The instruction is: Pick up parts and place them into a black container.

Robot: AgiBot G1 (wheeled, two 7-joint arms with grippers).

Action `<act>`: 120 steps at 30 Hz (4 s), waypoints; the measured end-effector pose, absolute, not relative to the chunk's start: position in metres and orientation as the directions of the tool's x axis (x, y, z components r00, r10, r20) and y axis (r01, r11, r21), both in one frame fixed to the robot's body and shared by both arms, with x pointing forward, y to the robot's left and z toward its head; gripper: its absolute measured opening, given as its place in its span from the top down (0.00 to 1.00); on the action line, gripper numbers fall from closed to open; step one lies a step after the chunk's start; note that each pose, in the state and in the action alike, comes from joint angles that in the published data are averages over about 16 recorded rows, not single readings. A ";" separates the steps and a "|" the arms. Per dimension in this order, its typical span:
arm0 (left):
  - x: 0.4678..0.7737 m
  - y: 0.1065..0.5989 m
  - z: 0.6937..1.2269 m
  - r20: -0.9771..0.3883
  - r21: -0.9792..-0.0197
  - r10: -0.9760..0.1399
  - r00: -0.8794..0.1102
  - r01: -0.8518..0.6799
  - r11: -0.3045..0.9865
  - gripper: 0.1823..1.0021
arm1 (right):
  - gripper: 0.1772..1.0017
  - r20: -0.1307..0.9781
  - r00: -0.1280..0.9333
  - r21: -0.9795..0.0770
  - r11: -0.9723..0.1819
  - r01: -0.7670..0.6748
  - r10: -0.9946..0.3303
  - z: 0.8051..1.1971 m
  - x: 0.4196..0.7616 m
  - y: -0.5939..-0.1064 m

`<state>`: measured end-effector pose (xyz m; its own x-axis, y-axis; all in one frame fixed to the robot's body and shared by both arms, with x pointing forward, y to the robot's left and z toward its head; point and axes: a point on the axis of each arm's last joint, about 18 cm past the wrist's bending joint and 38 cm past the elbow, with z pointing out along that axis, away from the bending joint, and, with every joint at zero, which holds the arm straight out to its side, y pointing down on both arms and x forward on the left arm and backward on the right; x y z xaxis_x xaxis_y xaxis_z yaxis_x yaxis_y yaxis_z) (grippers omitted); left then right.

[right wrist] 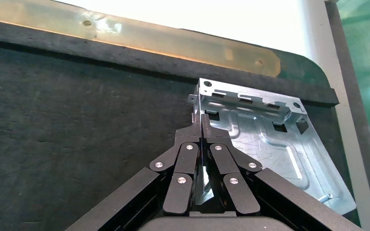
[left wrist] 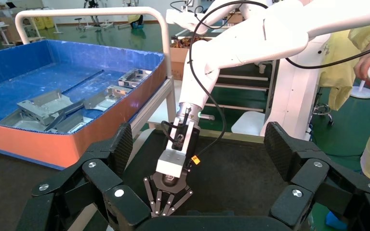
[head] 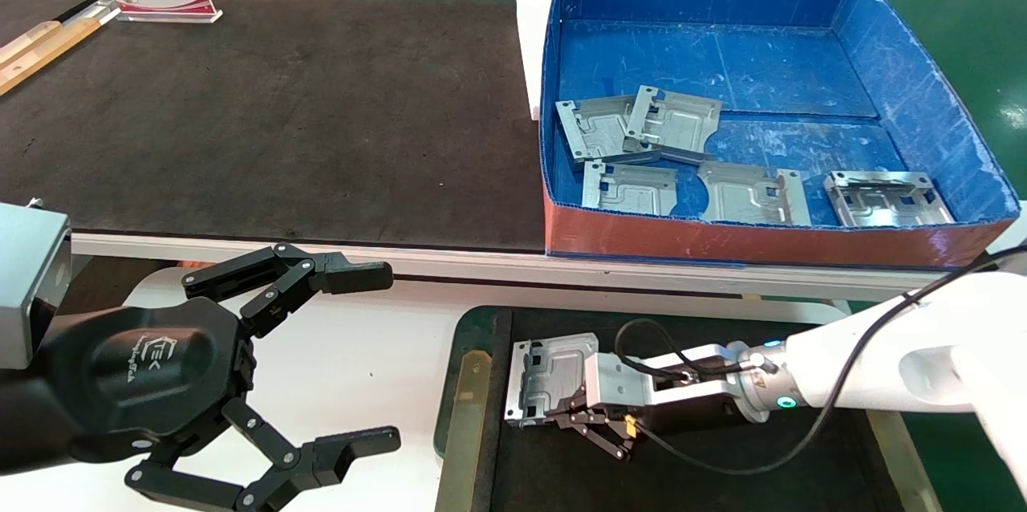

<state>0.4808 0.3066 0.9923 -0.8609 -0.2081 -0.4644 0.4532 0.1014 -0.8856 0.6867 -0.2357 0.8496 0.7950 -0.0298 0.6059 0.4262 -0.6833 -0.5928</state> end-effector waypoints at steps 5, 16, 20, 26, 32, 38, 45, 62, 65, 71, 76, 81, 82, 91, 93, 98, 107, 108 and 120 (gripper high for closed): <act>0.481 0.307 0.992 -0.464 -0.886 -0.208 -0.861 0.453 0.101 0.00 | 0.98 0.615 0.787 -0.586 -0.688 0.427 -0.035 0.850 0.690 -0.235; 0.481 0.307 0.992 -0.464 -0.886 -0.208 -0.861 0.453 0.101 0.00 | 0.98 0.629 0.776 -0.575 -0.699 0.424 -0.047 0.849 0.695 -0.233; 0.481 0.307 0.992 -0.464 -0.886 -0.208 -0.861 0.453 0.101 0.00 | 0.98 0.631 0.774 -0.572 -0.705 0.420 -0.051 0.849 0.697 -0.232; 0.481 0.307 0.992 -0.464 -0.886 -0.208 -0.861 0.453 0.101 0.00 | 0.98 0.631 0.773 -0.569 -0.713 0.410 -0.059 0.847 0.699 -0.233; 0.481 0.307 0.992 -0.464 -0.886 -0.208 -0.861 0.453 0.101 0.00 | 0.98 0.631 0.774 -0.565 -0.721 0.402 -0.063 0.846 0.700 -0.234; 0.481 0.307 0.992 -0.464 -0.886 -0.208 -0.861 0.453 0.101 0.00 | 0.95 0.627 0.776 -0.567 -0.720 0.400 -0.063 0.847 0.700 -0.234; 0.481 0.307 0.992 -0.464 -0.886 -0.208 -0.861 0.453 0.101 0.00 | 0.87 0.619 0.784 -0.581 -0.695 0.424 -0.039 0.855 0.693 -0.232; 0.481 0.307 0.992 -0.464 -0.886 -0.208 -0.861 0.453 0.101 0.00 | 0.47 0.655 0.751 -0.612 -0.524 0.592 0.084 0.909 0.652 -0.236; 0.481 0.307 0.992 -0.464 -0.886 -0.208 -0.861 0.453 0.101 0.00 | 0.39 0.676 0.734 -0.617 -0.492 0.614 0.068 0.925 0.647 -0.239; 0.481 0.307 0.992 -0.464 -0.886 -0.208 -0.861 0.453 0.101 0.00 | 0.24 0.708 0.706 -0.642 -0.409 0.649 0.011 0.965 0.630 -0.247; 0.481 0.307 0.992 -0.464 -0.886 -0.208 -0.861 0.453 0.101 0.00 | 0.13 0.706 0.706 -0.682 -0.321 0.657 -0.056 1.000 0.612 -0.255; 0.481 0.307 0.992 -0.464 -0.886 -0.208 -0.861 0.453 0.101 0.00 | 0.06 0.691 0.712 -0.717 -0.235 0.656 -0.121 1.030 0.596 -0.265; 0.481 0.307 0.992 -0.464 -0.886 -0.208 -0.861 0.453 0.101 0.00 | 0.05 0.688 0.714 -0.722 -0.222 0.655 -0.132 1.034 0.594 -0.267; 0.481 0.307 0.992 -0.464 -0.886 -0.209 -0.861 0.453 0.101 0.00 | 0.01 0.668 0.723 -0.744 -0.169 0.646 -0.175 1.048 0.588 -0.274; 0.481 0.307 0.992 -0.464 -0.886 -0.209 -0.861 0.453 0.101 0.00 | 0.00 0.667 0.725 -0.745 -0.170 0.645 -0.173 1.046 0.588 -0.273; 0.481 0.307 0.992 -0.464 -0.886 -0.209 -0.861 0.453 0.101 0.00 | 0.00 0.657 0.735 -0.754 -0.167 0.635 -0.169 1.040 0.585 -0.273; 0.481 0.307 0.992 -0.464 -0.886 -0.209 -0.861 0.453 0.101 0.00 | 0.00 0.624 0.762 -0.782 -0.136 0.609 -0.175 1.030 0.573 -0.278; 0.481 0.307 0.992 -0.464 -0.886 -0.209 -0.861 0.453 0.101 0.00 | 0.00 0.620 0.765 -0.785 -0.133 0.605 -0.175 1.029 0.572 -0.279; 0.481 0.307 0.992 -0.464 -0.886 -0.209 -0.861 0.453 0.101 0.00 | 0.00 0.576 0.797 -0.817 -0.102 0.567 -0.181 1.017 0.551 -0.286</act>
<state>0.4808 0.3067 0.9924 -0.8608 -0.2085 -0.4642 0.4531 0.1011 -0.8857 0.5508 -0.2860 1.0166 0.7975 -0.1805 0.5757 0.5669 -0.1025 -0.8174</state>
